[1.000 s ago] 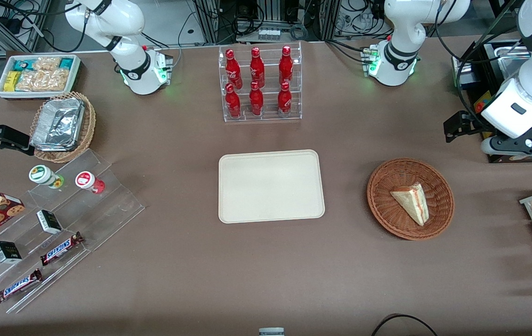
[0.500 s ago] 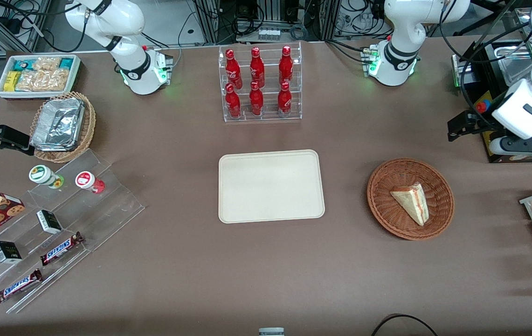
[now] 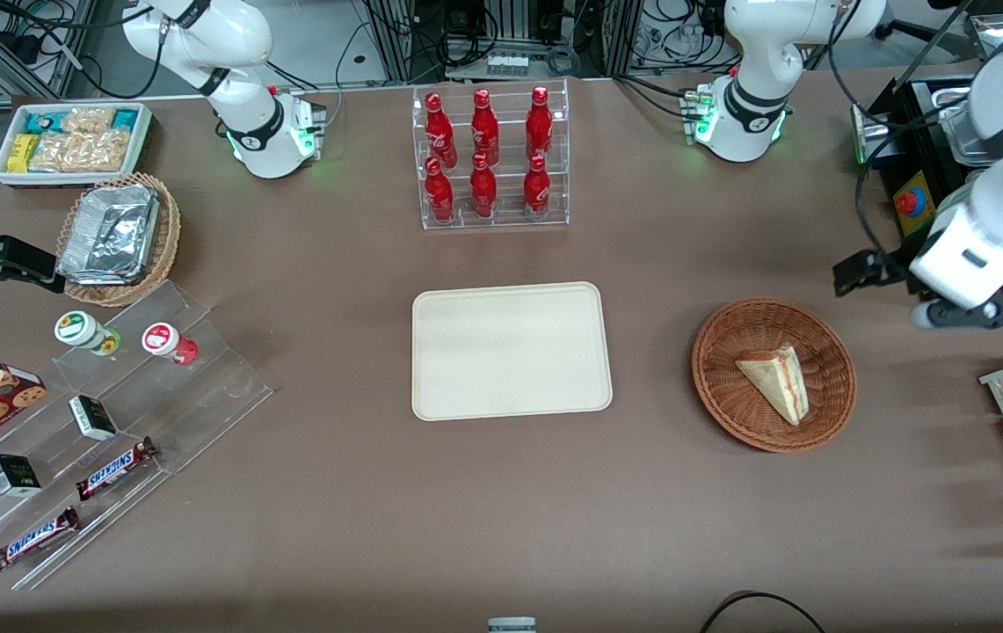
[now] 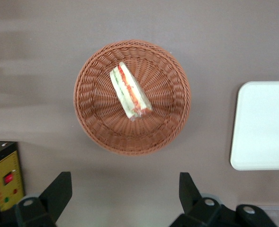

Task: Place sandwich from basket to tray
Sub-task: 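Move the left gripper over the wicker basket above the sandwich, then lower the open left gripper around the wrapped sandwich and close it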

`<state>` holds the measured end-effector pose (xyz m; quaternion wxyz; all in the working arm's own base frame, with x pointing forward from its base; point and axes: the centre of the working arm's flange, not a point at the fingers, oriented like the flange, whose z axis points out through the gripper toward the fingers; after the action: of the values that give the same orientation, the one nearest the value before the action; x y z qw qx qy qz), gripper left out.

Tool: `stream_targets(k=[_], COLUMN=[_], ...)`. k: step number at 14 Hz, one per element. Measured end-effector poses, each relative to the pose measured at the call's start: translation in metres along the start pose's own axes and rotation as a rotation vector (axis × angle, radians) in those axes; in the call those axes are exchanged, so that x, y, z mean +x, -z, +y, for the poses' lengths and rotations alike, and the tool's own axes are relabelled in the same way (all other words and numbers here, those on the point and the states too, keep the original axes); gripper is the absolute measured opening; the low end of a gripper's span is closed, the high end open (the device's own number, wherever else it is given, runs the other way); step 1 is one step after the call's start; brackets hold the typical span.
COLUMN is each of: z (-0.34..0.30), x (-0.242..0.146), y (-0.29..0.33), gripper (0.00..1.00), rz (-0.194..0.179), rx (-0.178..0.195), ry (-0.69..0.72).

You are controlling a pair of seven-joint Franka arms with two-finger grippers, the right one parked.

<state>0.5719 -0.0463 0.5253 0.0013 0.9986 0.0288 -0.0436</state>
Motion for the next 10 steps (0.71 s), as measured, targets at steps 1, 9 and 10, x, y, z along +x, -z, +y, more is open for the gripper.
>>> stream_targets(k=[1,9,10], z=[0.000,0.001,0.002], x=[0.002,0.018,0.022], y=[-0.018,-0.121,-0.131], gripper=[1.00,1.00,1.00], rz=[0.002,0.035,0.035], rx=[0.000,-0.007,-0.007], ry=[0.021,0.224,0.242])
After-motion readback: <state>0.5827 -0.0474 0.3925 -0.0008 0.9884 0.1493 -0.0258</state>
